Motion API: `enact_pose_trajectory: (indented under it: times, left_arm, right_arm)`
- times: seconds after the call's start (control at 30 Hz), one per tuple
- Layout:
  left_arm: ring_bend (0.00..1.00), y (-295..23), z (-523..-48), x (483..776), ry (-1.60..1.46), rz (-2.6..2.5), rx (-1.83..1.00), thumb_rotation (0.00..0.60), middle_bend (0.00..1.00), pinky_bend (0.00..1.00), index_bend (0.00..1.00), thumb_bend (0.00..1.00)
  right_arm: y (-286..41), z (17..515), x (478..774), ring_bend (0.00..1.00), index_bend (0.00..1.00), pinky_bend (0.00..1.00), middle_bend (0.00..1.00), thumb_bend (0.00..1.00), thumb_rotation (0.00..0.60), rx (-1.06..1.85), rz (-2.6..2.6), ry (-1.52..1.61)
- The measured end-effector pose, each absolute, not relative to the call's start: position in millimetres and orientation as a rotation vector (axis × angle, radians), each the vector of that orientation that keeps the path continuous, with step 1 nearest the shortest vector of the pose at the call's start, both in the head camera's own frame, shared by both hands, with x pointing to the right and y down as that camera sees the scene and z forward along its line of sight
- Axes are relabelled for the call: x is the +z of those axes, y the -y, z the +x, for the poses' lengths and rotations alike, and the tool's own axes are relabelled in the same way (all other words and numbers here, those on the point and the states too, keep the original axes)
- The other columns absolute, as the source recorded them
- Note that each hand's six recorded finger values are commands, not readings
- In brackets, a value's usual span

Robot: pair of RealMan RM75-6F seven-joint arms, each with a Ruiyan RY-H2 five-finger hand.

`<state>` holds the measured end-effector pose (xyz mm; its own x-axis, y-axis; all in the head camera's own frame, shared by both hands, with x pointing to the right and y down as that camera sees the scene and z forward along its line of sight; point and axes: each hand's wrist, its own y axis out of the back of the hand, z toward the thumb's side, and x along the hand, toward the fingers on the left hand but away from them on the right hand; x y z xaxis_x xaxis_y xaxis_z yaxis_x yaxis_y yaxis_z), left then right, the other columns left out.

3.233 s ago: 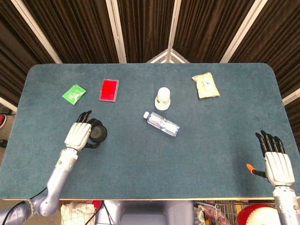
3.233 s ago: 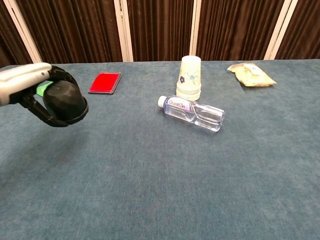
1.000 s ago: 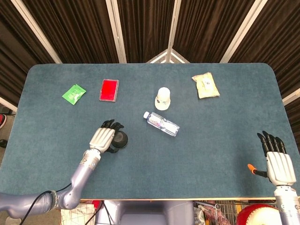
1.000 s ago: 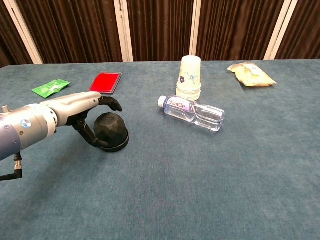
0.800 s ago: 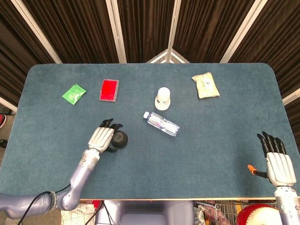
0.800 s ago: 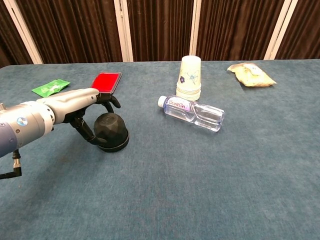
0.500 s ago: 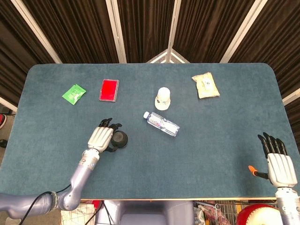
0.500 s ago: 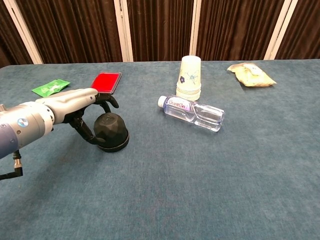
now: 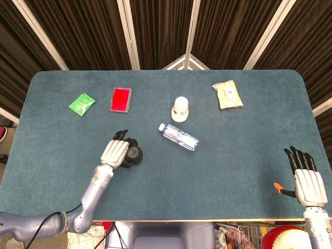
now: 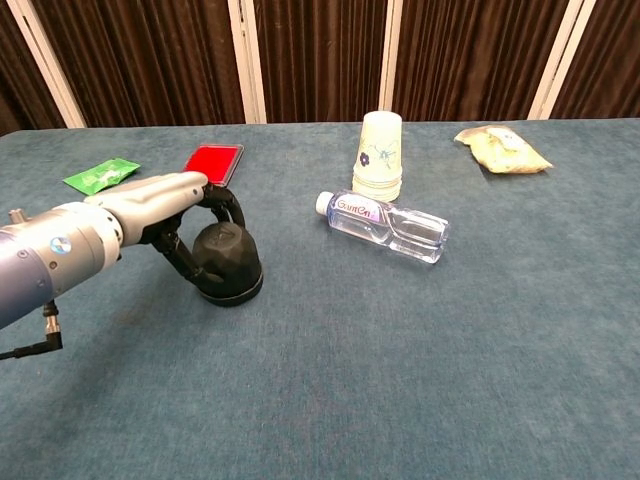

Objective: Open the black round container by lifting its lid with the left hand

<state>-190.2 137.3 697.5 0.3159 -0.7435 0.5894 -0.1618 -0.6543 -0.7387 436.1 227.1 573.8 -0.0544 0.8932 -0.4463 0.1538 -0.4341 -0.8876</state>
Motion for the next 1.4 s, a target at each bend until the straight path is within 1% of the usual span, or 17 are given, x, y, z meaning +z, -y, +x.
enact_pose_trajectory:
  times: [0.3,0.5,0.77,1.03,1.1,1.17,1.23,1.3,1.37,1.4]
  left_arm:
    - [0.0,-130.1,-176.3,678.8,-0.847,-2.063,-1.281,0.6,0.4,0.0,0.39,0.36]
    - [0.0,-125.9,-145.9,669.9,-0.864,-2.095,-1.226,0.6,0.4,0.0,0.39,0.36]
    - [0.0,-128.1,-101.8,676.6,-0.846,-2.131,-1.207,0.6,0.39,0.0,0.39,0.36]
    - [0.0,-136.2,-89.1,694.8,-0.789,-2.106,-1.298,0.6,0.37,0.0,0.4,0.35]
    - [0.0,-137.1,-88.7,699.2,-0.781,-2.095,-1.324,0.6,0.35,0.0,0.39,0.35]
    - [0.0,-137.9,-88.0,703.5,-0.768,-2.081,-1.345,0.6,0.29,0.0,0.34,0.35]
    - [0.0,-139.0,-87.1,706.0,-0.76,-2.079,-1.353,0.6,0.21,0.0,0.27,0.33]
    - [0.0,-140.3,-86.3,707.0,-0.751,-2.086,-1.354,0.6,0.1,0.0,0.18,0.31]
    - [0.0,-141.4,-85.5,707.0,-0.736,-2.095,-1.348,0.6,0.03,0.0,0.11,0.3]
    - [0.0,-141.4,-85.1,706.1,-0.732,-2.098,-1.342,0.6,0.0,0.0,0.08,0.3]
  right_arm:
    - [-227.1,436.1,573.8,0.0,0.08,0.04,0.0,0.19,0.6,1.544,-1.61,1.129]
    - [-227.1,436.1,573.8,0.0,0.08,0.04,0.0,0.19,0.6,1.544,-1.61,1.129]
    - [-227.1,436.1,573.8,0.0,0.08,0.04,0.0,0.18,0.6,1.544,-1.61,1.129]
    - [-227.1,436.1,573.8,0.0,0.08,0.04,0.0,0.19,0.6,1.544,-1.61,1.129]
    - [-227.1,436.1,573.8,0.0,0.08,0.04,0.0,0.18,0.6,1.544,-1.61,1.129]
    - [-227.1,436.1,573.8,0.0,0.08,0.04,0.0,0.18,0.6,1.544,-1.61,1.129]
    - [-227.1,436.1,573.8,0.0,0.08,0.04,0.0,0.19,0.6,1.544,-1.61,1.129]
    - [-227.1,436.1,573.8,0.0,0.08,0.04,0.0,0.18,0.6,1.544,-1.61,1.129]
    - [-227.1,436.1,573.8,0.0,0.08,0.04,0.0,0.18,0.6,1.544,-1.61,1.129]
    - [-227.1,436.1,573.8,0.0,0.08,0.04,0.0,0.19,0.6,1.544,-1.61,1.129]
